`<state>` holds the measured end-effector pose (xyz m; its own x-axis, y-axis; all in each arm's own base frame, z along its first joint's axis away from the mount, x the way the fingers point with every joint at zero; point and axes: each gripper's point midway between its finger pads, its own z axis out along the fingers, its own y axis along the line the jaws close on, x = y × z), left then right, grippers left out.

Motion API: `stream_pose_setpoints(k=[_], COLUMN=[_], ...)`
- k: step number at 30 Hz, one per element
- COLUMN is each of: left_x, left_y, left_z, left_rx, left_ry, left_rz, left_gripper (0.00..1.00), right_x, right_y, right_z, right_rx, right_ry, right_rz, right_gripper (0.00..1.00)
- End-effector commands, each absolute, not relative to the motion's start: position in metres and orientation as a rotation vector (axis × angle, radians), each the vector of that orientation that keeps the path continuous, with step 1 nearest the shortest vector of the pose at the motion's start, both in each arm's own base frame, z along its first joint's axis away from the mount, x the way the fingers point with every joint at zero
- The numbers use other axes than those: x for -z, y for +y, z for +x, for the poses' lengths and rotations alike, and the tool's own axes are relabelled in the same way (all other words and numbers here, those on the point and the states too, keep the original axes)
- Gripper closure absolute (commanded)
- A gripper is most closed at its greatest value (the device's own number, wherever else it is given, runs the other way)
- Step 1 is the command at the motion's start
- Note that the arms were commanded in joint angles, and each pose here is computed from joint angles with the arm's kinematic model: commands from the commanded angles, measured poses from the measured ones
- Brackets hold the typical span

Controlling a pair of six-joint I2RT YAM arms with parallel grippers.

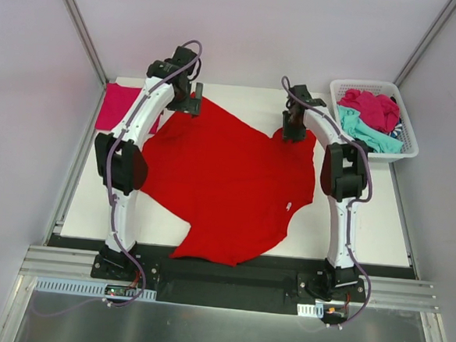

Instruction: Fold and stack the t-shirts

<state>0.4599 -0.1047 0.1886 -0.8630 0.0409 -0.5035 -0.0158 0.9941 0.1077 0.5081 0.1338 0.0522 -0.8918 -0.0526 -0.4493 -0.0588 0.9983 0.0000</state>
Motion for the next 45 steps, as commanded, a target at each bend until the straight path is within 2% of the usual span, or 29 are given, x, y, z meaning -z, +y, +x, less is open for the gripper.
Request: stream_pose_setpoints(k=[1,9,14,20,33,40,45], left_x=[-0.202,-0.190,-0.177,-0.166,-0.146,-0.151,-0.159], left_y=[-0.111,-0.126,-0.124,-0.128,-0.130,-0.120,-0.081], left_z=[0.443,0.430,0.419,0.409,0.395,0.398,0.411], left_rx=[-0.152,-0.141,-0.135,-0.119,-0.106,-0.170,-0.199], left_ry=[2.604,2.642,2.667,2.696,2.756,2.728,2.723], left_rz=[0.047,0.103,0.099,0.116,0.122,0.092,-0.157], left_gripper=[0.01,0.01,0.01,0.01,0.01,0.01,0.01], right_x=[-0.084,-0.087,-0.062,-0.058,-0.096,-0.088,-0.072], right_y=[0.133,0.118,0.110,0.114,0.198,0.220,0.228], right_z=[0.471,0.441,0.406,0.381,0.317,0.290,0.280], right_rx=[-0.030,0.031,0.063,0.046,-0.052,-0.051,-0.030], right_ry=[2.713,2.793,2.895,2.920,2.922,2.934,2.960], right_rz=[-0.050,-0.011,-0.008,-0.025,-0.266,-0.327,-0.357], right_gripper=[0.68,0.68,0.68,0.68,0.68,0.68,0.68])
